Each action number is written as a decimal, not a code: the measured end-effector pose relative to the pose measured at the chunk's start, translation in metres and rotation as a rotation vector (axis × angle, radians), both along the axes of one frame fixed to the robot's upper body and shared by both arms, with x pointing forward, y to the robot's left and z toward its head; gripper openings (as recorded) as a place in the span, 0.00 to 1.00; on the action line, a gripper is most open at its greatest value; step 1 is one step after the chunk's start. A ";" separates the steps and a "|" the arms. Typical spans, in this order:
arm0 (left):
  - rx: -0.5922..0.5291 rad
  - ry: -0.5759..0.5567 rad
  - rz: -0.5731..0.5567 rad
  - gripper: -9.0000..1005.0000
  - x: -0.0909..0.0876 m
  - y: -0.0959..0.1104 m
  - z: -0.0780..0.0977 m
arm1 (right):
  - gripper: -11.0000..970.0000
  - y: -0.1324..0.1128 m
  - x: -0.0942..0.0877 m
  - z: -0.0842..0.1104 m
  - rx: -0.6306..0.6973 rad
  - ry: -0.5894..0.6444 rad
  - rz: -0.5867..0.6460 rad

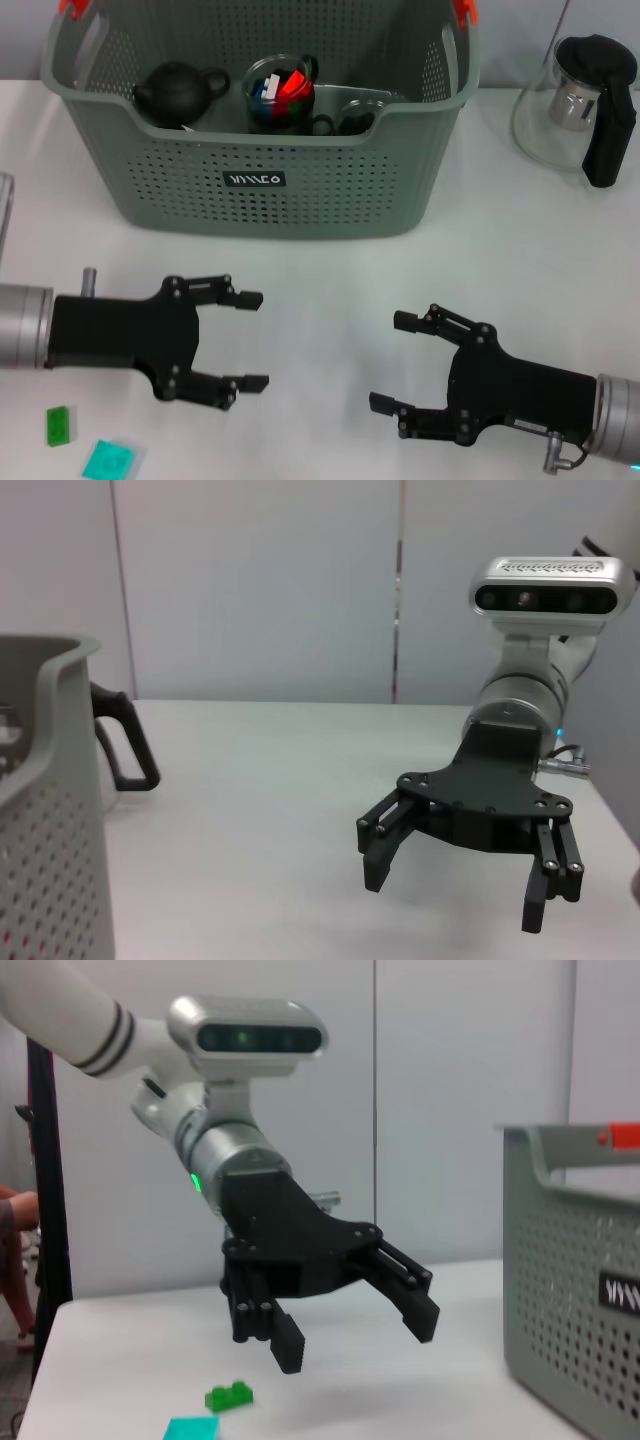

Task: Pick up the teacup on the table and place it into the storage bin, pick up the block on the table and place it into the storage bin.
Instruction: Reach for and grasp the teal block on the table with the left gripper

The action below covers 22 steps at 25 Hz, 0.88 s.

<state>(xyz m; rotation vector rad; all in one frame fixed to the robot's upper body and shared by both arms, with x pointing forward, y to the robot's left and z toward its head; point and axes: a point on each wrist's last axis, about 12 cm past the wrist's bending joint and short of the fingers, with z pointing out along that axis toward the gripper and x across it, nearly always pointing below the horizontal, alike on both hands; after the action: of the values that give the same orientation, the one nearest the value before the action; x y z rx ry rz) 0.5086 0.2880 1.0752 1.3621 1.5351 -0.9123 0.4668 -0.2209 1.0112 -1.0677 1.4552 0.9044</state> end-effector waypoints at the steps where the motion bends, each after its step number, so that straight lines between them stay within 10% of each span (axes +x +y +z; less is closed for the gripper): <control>1: 0.003 0.002 -0.003 0.87 0.000 -0.001 0.000 | 0.98 -0.001 0.001 0.001 0.001 -0.007 -0.001; 9: 0.069 -0.015 0.057 0.87 -0.007 -0.019 -0.031 | 0.98 0.001 0.009 0.000 -0.037 -0.019 -0.018; 22: 0.054 -0.017 0.061 0.87 -0.004 -0.018 -0.027 | 0.98 0.002 0.012 0.000 -0.048 -0.015 -0.015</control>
<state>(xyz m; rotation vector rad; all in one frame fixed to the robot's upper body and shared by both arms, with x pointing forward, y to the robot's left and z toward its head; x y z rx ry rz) 0.5043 0.2699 1.0478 1.3501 1.5903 -0.8248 0.4786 -0.2191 1.0113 -1.0955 1.4776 0.8529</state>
